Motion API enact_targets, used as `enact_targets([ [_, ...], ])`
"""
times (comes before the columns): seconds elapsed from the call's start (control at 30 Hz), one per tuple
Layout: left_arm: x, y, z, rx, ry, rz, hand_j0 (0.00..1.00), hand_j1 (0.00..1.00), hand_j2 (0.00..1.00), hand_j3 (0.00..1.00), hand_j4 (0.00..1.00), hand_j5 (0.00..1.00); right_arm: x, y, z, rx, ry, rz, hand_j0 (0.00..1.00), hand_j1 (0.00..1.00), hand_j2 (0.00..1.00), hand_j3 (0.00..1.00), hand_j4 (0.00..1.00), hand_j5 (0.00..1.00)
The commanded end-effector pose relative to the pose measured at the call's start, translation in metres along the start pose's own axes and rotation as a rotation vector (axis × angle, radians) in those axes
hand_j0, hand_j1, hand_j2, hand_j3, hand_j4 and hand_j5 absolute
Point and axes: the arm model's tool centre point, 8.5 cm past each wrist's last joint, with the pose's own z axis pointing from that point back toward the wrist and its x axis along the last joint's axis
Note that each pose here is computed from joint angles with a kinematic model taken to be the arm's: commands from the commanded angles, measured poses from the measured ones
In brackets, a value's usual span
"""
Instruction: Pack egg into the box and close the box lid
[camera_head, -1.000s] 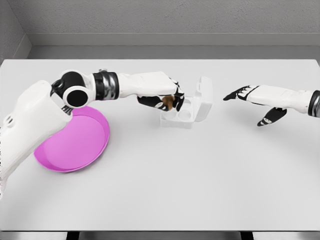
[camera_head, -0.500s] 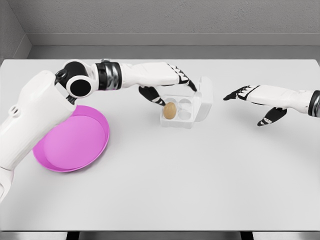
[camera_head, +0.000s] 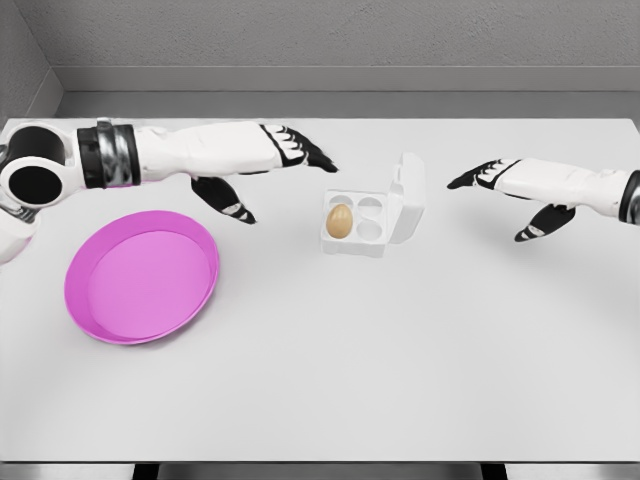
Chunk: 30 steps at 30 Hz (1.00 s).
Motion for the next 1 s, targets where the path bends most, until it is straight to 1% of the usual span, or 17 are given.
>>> enact_targets([
  [0.0, -0.005, 0.007, 0.059, -0.009, 0.07, 0.025, 1.0, 1.0, 1.0, 1.0, 1.0, 1.0, -0.006, 0.005, 0.0, 0.006, 0.013, -0.023, 1.0, 1.0, 1.0, 1.0, 1.0, 1.0],
  [0.03, -0.001, -0.002, 0.061, -0.023, 0.066, 0.034, 1.0, 1.0, 1.0, 1.0, 1.0, 1.0, -0.007, 0.01, -0.004, 0.01, 0.013, -0.038, 1.0, 1.0, 1.0, 1.0, 1.0, 1.0],
  [0.07, 0.004, -0.004, 0.071, -0.045, 0.075, 0.022, 1.0, 1.0, 1.0, 1.0, 1.0, 1.0, -0.007, 0.011, -0.005, 0.009, 0.012, -0.043, 1.0, 1.0, 1.0, 1.0, 1.0, 1.0],
  [0.1, 0.009, -0.005, 0.073, -0.053, 0.064, 0.012, 1.0, 1.0, 1.0, 1.0, 1.0, 1.0, -0.006, 0.012, -0.006, 0.011, 0.009, -0.042, 1.0, 1.0, 1.0, 1.0, 1.0, 1.0],
  [0.17, 0.01, -0.001, 0.096, -0.065, 0.086, -0.018, 1.0, 1.0, 1.0, 1.0, 1.0, 1.0, -0.004, 0.017, -0.01, 0.027, 0.002, -0.044, 1.0, 1.0, 1.0, 1.0, 1.0, 1.0],
  [0.2, 0.011, -0.002, 0.102, -0.073, 0.078, -0.035, 1.0, 1.0, 1.0, 1.0, 1.0, 1.0, -0.002, 0.018, -0.013, 0.027, -0.006, -0.045, 1.0, 1.0, 1.0, 1.0, 1.0, 1.0],
  [0.27, 0.015, -0.002, 0.102, -0.075, 0.042, -0.059, 1.0, 1.0, 1.0, 1.0, 1.0, 1.0, 0.002, 0.017, -0.017, 0.025, -0.019, -0.042, 1.0, 1.0, 1.0, 1.0, 1.0, 1.0],
  [0.33, 0.015, -0.002, 0.102, -0.077, 0.041, -0.058, 1.0, 1.0, 1.0, 1.0, 1.0, 1.0, 0.006, 0.018, -0.024, 0.023, -0.037, -0.044, 1.0, 1.0, 1.0, 1.0, 1.0, 1.0],
  [0.57, 0.016, -0.003, 0.102, -0.077, 0.035, -0.061, 1.0, 1.0, 1.0, 1.0, 1.0, 1.0, 0.01, 0.018, -0.032, 0.017, -0.054, -0.047, 1.0, 1.0, 1.0, 1.0, 1.0, 1.0],
  [0.7, 0.018, -0.003, 0.102, -0.079, 0.009, -0.078, 1.0, 1.0, 1.0, 1.0, 1.0, 1.0, 0.014, 0.016, -0.038, 0.01, -0.068, -0.049, 1.0, 1.0, 1.0, 1.0, 1.0, 1.0],
  [0.77, 0.018, -0.004, 0.101, -0.08, 0.008, -0.077, 1.0, 1.0, 1.0, 1.0, 1.0, 1.0, 0.015, 0.014, -0.038, 0.006, -0.071, -0.043, 1.0, 1.0, 1.0, 1.0, 1.0, 1.0],
  [0.97, 0.018, -0.002, 0.102, -0.077, 0.012, -0.079, 1.0, 1.0, 1.0, 1.0, 1.0, 1.0, 0.029, 0.006, -0.045, -0.009, -0.111, -0.019, 1.0, 1.0, 1.0, 1.0, 1.0, 1.0],
])
